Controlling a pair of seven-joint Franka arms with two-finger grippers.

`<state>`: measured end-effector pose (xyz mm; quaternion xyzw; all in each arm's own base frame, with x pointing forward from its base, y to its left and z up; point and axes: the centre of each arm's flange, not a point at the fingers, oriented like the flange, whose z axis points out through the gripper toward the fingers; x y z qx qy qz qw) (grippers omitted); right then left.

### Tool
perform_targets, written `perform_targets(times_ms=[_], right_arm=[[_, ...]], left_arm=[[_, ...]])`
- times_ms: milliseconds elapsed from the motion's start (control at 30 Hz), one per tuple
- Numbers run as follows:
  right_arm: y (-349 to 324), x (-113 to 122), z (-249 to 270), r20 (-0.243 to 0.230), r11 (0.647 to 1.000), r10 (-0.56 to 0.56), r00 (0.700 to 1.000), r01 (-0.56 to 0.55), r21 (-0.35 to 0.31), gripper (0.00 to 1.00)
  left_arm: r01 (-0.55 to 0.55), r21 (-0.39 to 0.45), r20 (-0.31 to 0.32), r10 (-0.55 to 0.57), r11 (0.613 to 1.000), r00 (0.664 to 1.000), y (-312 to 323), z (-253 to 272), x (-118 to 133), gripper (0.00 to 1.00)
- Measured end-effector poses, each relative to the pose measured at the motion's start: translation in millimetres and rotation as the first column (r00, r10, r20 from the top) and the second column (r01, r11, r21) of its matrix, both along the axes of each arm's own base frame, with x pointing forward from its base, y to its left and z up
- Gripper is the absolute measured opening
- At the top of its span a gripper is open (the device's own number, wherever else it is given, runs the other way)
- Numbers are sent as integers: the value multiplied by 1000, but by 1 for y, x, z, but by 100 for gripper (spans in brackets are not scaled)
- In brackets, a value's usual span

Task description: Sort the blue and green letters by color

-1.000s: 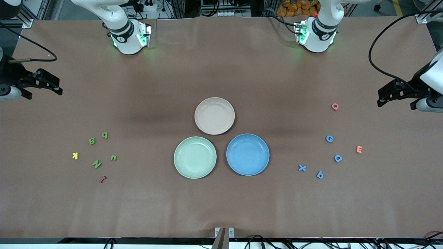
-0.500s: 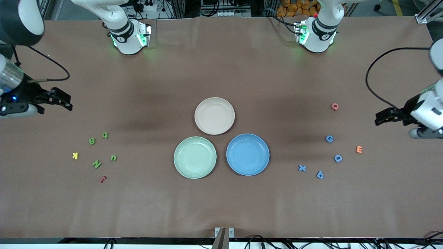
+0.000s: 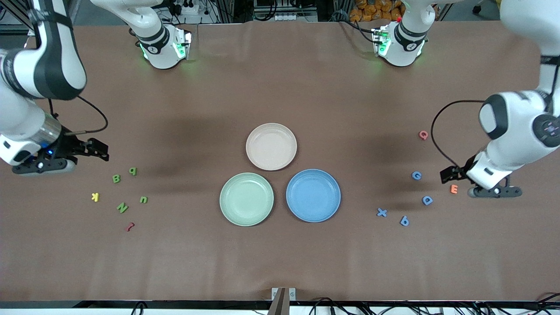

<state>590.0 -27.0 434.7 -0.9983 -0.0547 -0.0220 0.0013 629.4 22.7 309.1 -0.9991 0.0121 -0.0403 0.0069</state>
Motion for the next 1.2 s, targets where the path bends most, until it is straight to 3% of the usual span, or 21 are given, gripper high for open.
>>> perform_targets(times_ms=[233, 633, 1067, 1200], right_arm=[[-1, 12, -49, -38, 1000, 9, 999, -9, -7, 100], [-30, 6, -114, -28, 999, 45, 999, -46, -17, 100], [-45, -1, -167, -72, 998, 57, 996, -58, -17, 98], [-45, -4, -181, -60, 998, 57, 997, -58, -21, 98]], left_arm=[[5, 5, 19, -6, 1000, 1000, -1, -77, 10, 100], [-34, 0, 49, 34, 999, 998, -8, -86, 37, 100], [-82, -5, -14, 82, 997, 997, -35, -134, 38, 100], [-70, 14, -37, 70, 997, 997, -31, -135, 37, 100]])
